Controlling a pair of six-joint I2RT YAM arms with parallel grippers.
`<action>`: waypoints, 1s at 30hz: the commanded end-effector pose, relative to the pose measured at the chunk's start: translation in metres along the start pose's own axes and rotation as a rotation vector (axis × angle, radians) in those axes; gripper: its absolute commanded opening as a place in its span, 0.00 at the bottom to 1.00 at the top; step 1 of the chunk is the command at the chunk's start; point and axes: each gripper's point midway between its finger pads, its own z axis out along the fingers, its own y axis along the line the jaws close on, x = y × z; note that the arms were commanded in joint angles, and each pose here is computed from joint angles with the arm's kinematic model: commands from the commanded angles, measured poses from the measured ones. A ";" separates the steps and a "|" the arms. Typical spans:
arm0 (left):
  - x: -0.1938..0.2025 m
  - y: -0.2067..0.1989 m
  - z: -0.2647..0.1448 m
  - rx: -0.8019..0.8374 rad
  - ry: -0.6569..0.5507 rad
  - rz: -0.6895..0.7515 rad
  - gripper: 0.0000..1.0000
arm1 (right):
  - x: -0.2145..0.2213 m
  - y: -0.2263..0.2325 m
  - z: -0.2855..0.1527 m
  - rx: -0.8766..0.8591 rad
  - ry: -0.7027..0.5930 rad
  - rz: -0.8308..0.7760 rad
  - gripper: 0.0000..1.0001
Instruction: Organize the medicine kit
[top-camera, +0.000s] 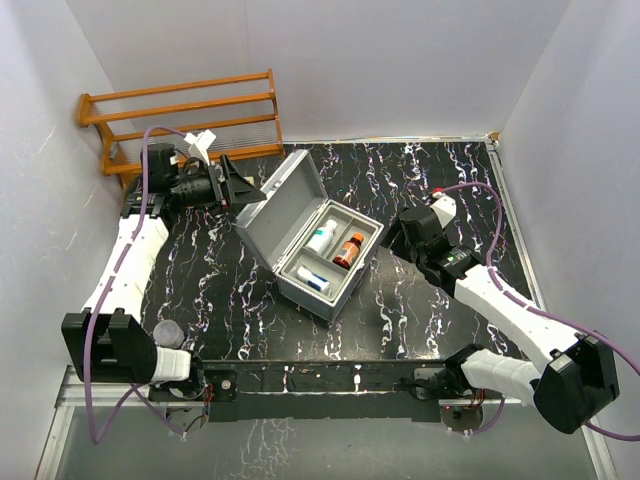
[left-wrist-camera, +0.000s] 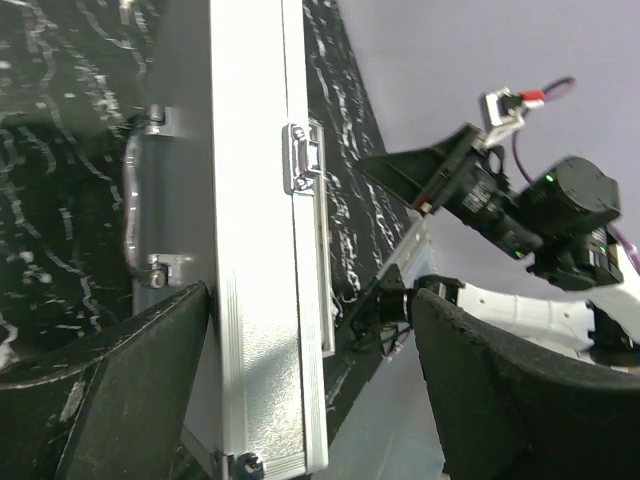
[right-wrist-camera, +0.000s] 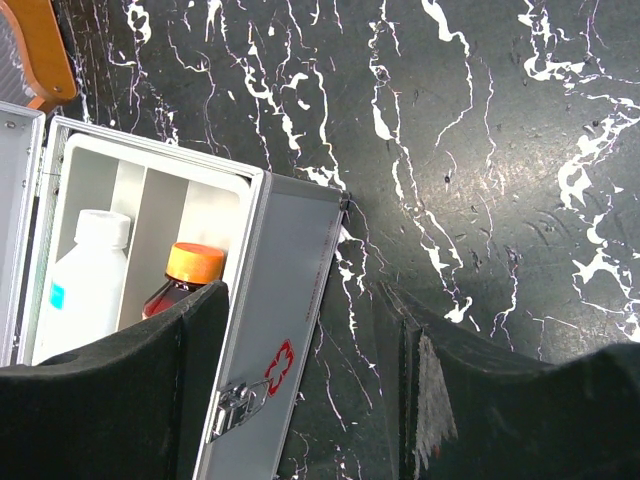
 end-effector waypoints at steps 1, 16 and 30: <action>0.017 -0.049 0.000 0.139 0.050 0.020 0.80 | -0.018 0.013 -0.005 -0.050 -0.059 0.037 0.57; 0.058 -0.094 0.038 0.260 0.167 0.018 0.76 | -0.035 0.007 -0.022 -0.041 -0.129 0.111 0.56; 0.069 0.014 0.073 -0.142 0.151 -0.023 0.79 | -0.008 0.057 -0.025 -0.306 0.026 0.039 0.57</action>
